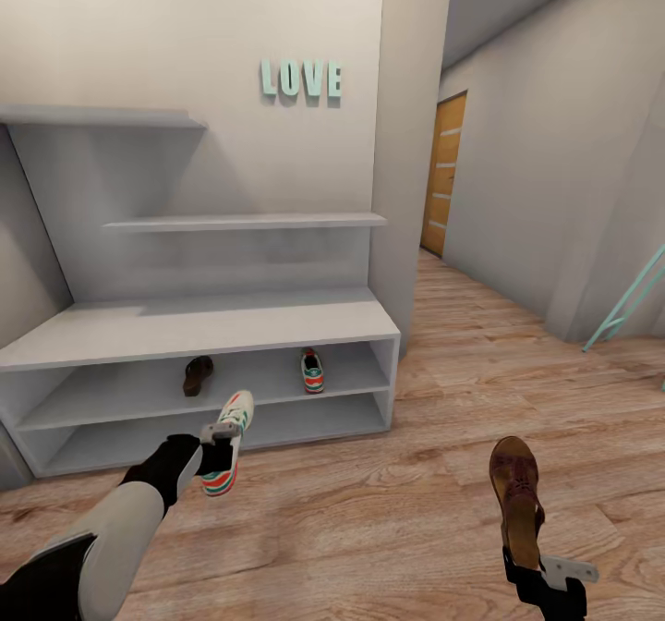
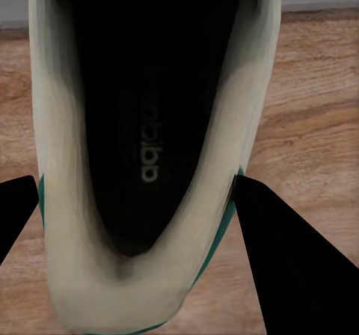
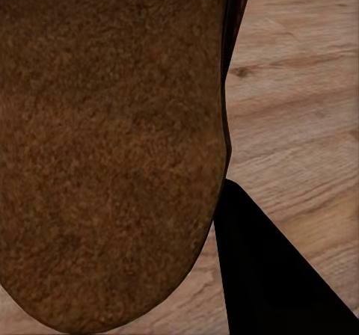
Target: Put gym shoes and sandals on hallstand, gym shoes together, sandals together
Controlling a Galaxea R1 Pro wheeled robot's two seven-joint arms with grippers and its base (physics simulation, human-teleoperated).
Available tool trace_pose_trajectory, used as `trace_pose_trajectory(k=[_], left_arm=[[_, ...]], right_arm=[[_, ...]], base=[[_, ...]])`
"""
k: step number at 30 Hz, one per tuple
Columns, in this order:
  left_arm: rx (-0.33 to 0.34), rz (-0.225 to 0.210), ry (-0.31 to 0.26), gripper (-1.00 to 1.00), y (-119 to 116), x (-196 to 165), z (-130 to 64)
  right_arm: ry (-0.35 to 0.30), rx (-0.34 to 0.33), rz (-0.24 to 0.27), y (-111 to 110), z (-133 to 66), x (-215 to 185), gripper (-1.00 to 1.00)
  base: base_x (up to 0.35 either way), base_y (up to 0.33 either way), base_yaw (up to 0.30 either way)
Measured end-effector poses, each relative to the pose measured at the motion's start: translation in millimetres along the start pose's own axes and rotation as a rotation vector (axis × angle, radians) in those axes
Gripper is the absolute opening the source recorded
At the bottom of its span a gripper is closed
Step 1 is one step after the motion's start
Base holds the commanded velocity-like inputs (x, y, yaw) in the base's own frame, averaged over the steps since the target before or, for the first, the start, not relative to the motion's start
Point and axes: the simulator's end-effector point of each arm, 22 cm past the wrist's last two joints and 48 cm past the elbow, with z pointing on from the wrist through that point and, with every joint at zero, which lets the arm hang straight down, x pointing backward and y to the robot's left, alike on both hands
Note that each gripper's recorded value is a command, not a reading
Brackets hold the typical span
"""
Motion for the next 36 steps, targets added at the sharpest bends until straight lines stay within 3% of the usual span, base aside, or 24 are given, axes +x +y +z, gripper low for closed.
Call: trace_pose_trajectory(k=[21, 31, 36], left_arm=[[-0.003, -0.005, 0.0, -1.0, 1.0, 0.5, -0.2], [-0.001, -0.006, -0.021, -1.0, 2.2, -8.6, -2.2], [-0.004, -0.005, -0.024, -1.0, 4.4, -1.6, 6.5]], right_arm=[[-0.001, 0.0, 0.002, 0.8, -0.3, -0.1, -1.0], [0.001, 0.0, 0.002, 0.8, -0.1, 0.7, -1.0], [0.007, 0.0, 0.0, 1.4, 2.6, 14.7, -1.0]], base=[[0.281, -0.167, 0.0], [0.045, -0.015, 0.0], [0.001, 0.0, 0.0]])
